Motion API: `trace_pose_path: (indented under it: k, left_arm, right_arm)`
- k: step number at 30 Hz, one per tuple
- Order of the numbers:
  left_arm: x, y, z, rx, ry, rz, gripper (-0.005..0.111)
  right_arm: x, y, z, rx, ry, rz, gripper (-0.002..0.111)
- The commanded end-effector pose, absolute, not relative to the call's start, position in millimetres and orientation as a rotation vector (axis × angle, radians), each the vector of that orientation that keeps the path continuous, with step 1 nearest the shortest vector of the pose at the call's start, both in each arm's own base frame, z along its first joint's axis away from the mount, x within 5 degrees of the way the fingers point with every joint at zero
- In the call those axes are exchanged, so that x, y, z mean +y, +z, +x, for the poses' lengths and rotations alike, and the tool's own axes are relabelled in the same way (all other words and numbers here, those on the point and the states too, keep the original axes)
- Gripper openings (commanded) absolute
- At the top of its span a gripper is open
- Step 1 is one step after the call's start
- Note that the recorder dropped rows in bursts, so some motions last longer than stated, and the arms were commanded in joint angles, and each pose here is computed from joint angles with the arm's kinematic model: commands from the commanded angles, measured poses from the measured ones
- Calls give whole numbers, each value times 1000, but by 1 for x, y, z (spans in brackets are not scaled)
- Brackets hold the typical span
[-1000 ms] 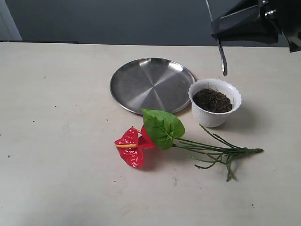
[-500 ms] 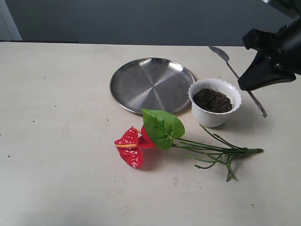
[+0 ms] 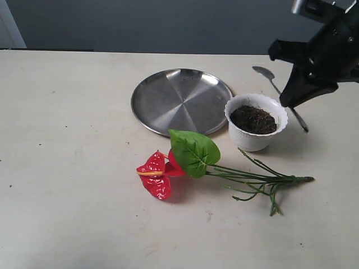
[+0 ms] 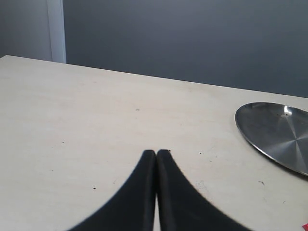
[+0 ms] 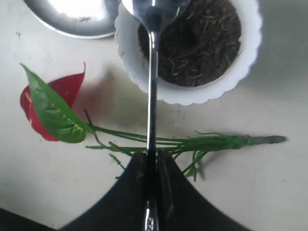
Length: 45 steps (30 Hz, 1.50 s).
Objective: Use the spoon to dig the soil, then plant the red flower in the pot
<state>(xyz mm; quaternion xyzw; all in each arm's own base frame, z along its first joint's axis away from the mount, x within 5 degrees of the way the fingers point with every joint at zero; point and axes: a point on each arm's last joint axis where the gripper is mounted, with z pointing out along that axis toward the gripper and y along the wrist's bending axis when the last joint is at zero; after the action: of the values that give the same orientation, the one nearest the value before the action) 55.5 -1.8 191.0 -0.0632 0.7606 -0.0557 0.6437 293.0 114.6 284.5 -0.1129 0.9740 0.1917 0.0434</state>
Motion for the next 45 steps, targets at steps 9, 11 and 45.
trace_pose_path:
  k: [9,11,45]
  left_arm:
    - [-2,192,55,1715,-129,-139,0]
    - [-2,192,55,1715,-129,-139,0]
    - [-2,192,55,1715,-129,-139,0]
  right_arm:
    - [130,316,236,2873,365,-571,-1]
    - [132,315,235,2873,362,-582,-1]
    - [129,291,237,2976,569,-504,-1]
